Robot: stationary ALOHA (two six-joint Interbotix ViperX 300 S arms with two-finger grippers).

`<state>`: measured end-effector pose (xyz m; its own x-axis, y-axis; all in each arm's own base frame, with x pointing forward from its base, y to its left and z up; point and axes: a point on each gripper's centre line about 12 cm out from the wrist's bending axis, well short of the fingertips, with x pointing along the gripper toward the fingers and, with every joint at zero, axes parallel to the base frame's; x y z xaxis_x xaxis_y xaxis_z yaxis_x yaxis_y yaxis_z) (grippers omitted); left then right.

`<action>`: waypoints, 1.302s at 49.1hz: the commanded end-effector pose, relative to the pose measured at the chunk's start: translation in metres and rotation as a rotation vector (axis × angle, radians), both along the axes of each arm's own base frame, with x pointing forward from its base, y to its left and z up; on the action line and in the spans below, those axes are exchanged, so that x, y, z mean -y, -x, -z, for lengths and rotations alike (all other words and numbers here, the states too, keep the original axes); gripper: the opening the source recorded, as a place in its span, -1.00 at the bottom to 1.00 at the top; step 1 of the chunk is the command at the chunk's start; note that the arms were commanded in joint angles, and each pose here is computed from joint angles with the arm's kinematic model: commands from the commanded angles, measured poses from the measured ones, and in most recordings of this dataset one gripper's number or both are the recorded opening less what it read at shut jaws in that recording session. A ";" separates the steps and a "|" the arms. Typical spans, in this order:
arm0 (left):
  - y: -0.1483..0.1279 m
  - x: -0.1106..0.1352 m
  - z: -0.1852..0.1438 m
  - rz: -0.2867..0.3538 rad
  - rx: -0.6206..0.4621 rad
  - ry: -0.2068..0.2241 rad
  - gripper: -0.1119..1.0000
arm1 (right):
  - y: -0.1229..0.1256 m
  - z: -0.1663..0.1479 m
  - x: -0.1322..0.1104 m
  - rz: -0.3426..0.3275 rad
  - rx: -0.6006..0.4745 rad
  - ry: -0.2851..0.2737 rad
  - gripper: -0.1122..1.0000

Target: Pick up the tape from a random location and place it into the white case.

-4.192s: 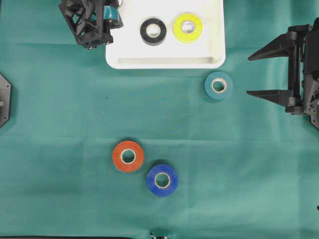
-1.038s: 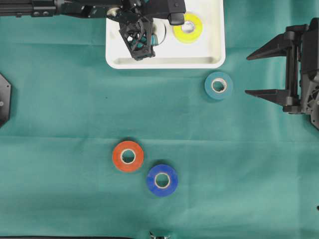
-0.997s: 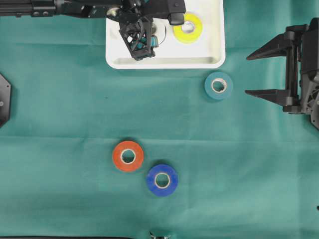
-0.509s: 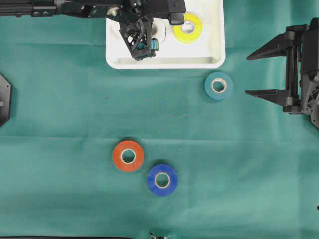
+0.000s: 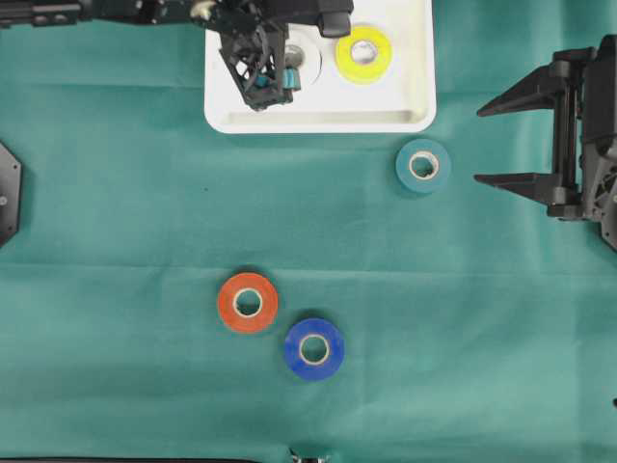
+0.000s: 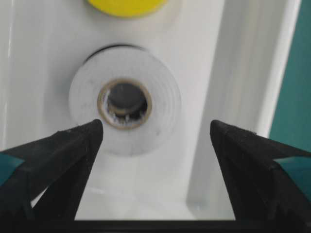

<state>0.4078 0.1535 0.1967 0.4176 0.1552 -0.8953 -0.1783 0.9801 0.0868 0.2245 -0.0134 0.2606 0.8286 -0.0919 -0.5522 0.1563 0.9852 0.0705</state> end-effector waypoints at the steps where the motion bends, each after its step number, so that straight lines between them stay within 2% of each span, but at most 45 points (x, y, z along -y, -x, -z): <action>1: 0.000 0.002 -0.036 0.003 0.060 -0.020 0.99 | -0.002 -0.005 0.000 -0.001 0.020 0.003 0.81; 17: 0.007 0.010 -0.093 0.014 0.083 -0.028 0.99 | -0.002 -0.005 0.000 0.000 0.020 0.002 0.81; 24: 0.014 0.014 -0.130 0.019 0.131 -0.047 0.99 | -0.002 -0.005 0.000 0.000 0.020 0.003 0.81; 29: 0.019 0.017 -0.142 0.021 0.150 -0.054 0.99 | -0.002 -0.005 0.000 -0.001 0.021 0.003 0.81; 46: 0.022 0.023 -0.140 0.033 0.130 -0.046 0.99 | -0.002 -0.006 0.000 -0.001 0.024 0.003 0.81; 57: 0.017 0.050 -0.137 0.095 0.127 -0.037 0.99 | -0.002 -0.007 0.000 -0.001 0.026 0.002 0.81; 64: 0.015 0.073 -0.134 0.131 0.124 -0.017 0.99 | -0.002 -0.007 0.000 -0.001 0.024 0.003 0.81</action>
